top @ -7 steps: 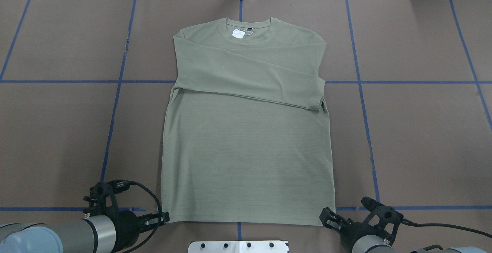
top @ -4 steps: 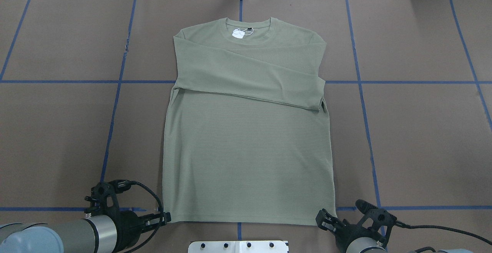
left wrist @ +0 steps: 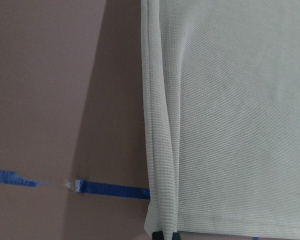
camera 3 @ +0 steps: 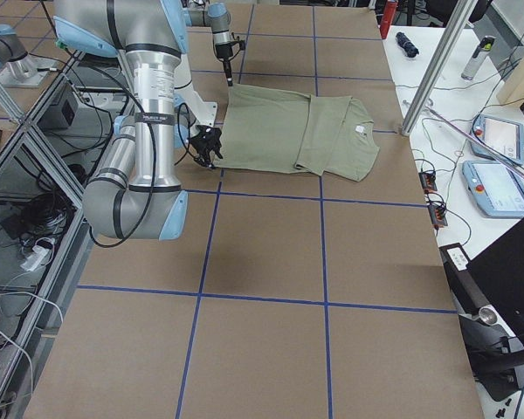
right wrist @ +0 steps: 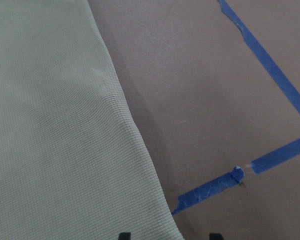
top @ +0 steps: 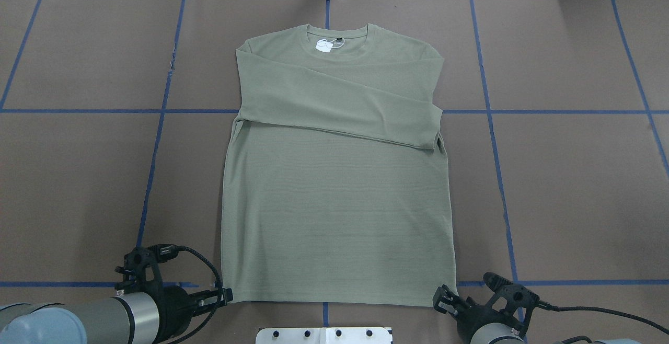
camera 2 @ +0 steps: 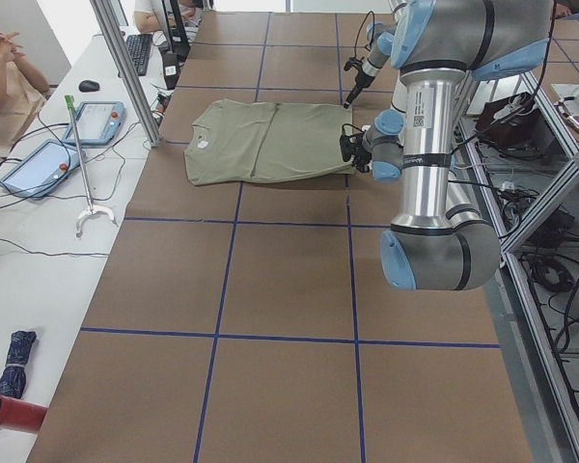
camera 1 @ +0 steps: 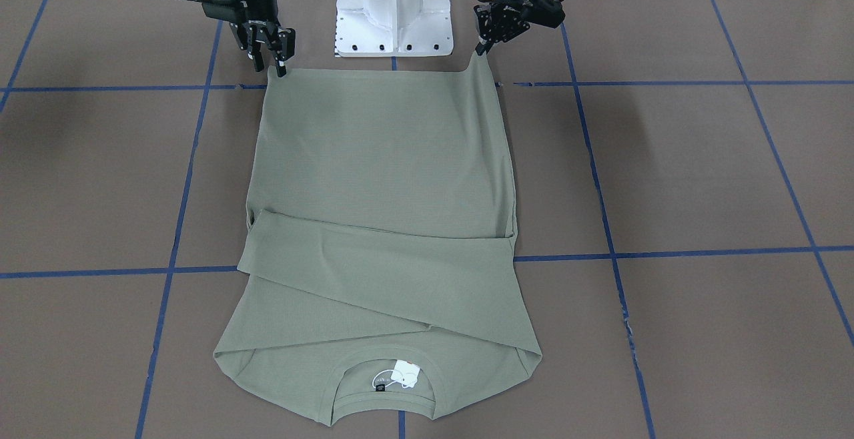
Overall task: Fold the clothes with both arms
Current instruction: 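Close both grippers on the hem corners nearest the robot, then lift the hem with both grippers and fold it toward the collar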
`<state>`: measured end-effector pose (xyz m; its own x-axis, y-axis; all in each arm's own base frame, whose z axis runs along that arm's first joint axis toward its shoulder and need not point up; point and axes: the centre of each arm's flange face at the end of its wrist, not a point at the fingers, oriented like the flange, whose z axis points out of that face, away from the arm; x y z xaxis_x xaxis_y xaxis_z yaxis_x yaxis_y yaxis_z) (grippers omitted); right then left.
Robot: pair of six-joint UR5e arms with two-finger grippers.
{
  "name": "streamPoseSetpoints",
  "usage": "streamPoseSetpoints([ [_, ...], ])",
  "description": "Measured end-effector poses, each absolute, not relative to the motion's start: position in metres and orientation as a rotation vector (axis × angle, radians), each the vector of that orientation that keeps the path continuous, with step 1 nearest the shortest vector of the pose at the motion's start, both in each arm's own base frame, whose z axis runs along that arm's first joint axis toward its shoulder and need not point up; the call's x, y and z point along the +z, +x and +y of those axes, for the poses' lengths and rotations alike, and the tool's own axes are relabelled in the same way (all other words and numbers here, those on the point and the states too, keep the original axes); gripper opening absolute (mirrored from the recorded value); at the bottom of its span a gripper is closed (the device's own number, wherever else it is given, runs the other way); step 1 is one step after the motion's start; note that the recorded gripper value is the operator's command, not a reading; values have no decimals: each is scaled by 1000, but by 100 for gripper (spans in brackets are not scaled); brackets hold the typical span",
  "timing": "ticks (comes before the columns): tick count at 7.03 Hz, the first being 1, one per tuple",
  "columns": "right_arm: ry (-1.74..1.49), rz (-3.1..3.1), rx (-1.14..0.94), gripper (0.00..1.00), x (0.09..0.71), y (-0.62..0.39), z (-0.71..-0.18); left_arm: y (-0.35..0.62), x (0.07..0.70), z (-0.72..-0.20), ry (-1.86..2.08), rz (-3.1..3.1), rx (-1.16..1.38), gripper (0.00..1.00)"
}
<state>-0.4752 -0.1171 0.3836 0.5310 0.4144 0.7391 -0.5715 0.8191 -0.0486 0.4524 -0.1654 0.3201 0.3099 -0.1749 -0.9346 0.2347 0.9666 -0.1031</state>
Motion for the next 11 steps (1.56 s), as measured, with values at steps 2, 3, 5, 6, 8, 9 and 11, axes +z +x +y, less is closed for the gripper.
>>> streamPoseSetpoints([
  [2,207,-825,593,29,381,-477,-116,452,320,-165,56,1226,-271,0],
  [3,207,-825,592,10,381,-477,-116,453,320,-165,56,1227,-270,0],
  [5,208,-823,592,0,382,-477,-116,453,319,-165,55,1230,-270,0],
  [6,212,-816,591,0,382,-476,-117,453,318,-165,55,1232,-270,0],
  [8,227,-779,577,0,357,-460,-121,446,308,-166,57,1249,-272,0],
  [9,214,-773,572,0,325,-438,-124,429,287,-165,39,1265,-262,0],
  [11,123,-772,543,0,249,-369,-123,351,206,-156,-47,1291,-203,0],
])
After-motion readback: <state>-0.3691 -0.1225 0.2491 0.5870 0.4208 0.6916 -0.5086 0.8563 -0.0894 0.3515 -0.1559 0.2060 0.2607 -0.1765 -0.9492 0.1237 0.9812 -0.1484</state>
